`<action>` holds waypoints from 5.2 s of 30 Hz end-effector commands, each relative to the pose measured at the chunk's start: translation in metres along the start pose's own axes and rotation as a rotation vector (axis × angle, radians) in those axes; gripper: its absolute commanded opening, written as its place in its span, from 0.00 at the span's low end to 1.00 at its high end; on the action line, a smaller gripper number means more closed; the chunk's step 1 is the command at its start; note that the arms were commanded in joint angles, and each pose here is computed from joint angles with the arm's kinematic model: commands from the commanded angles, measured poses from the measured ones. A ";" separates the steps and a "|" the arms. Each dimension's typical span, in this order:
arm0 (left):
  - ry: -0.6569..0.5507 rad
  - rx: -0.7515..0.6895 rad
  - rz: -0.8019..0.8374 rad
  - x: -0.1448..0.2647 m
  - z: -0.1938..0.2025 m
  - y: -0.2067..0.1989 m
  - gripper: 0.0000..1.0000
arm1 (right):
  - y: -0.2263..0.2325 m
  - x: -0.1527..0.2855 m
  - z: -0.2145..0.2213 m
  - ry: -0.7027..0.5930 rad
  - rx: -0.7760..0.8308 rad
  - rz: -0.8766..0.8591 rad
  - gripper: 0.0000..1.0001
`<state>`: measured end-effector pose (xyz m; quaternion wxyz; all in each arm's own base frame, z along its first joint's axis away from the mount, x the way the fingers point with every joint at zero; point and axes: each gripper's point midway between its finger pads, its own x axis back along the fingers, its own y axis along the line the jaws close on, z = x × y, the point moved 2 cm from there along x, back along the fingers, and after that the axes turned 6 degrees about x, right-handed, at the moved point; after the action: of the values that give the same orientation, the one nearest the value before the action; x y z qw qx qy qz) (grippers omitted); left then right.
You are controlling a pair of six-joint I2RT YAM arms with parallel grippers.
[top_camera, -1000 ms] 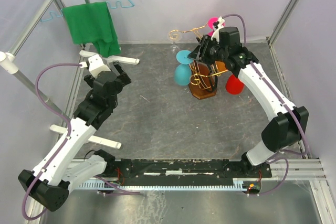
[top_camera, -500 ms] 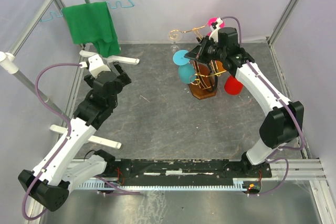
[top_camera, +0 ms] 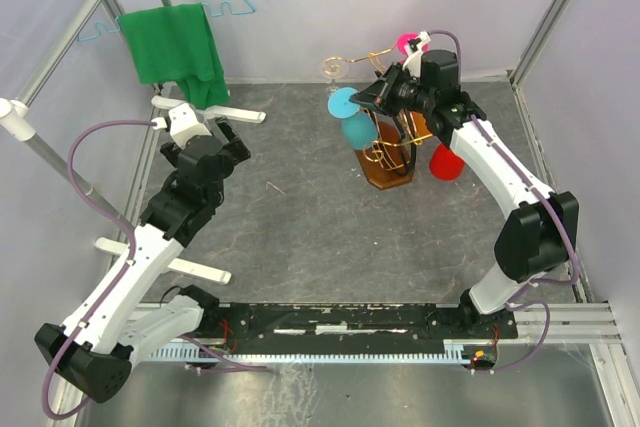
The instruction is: Take the wine glass off the wine glass rack
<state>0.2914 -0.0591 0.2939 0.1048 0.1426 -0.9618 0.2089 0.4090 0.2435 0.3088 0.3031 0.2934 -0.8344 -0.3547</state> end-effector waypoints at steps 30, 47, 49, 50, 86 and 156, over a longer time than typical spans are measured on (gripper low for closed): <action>0.039 0.054 0.119 0.011 -0.026 -0.036 0.99 | 0.056 0.099 -0.001 -0.103 0.192 -0.145 0.01; 0.208 0.125 0.452 0.036 -0.059 -0.124 0.99 | 0.145 0.180 0.094 0.027 0.858 -0.531 0.01; 0.258 0.134 0.511 0.041 -0.060 -0.140 0.99 | 0.149 0.186 0.120 -0.008 1.062 -0.587 0.01; 0.280 0.138 0.537 0.045 -0.062 -0.146 0.99 | 0.149 0.187 0.126 -0.032 1.139 -0.596 0.01; 0.815 0.203 0.781 0.094 0.004 -0.177 0.99 | 0.166 0.129 0.175 -0.059 1.806 -0.556 0.01; -0.475 -0.043 -0.448 -0.022 0.013 0.097 0.77 | 0.145 0.168 0.140 -0.317 1.684 -0.316 0.75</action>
<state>0.2820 0.0133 0.2204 -0.0125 0.3426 -0.9360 0.0800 0.1632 0.2704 0.3694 -0.1539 0.4933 -0.7871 0.3368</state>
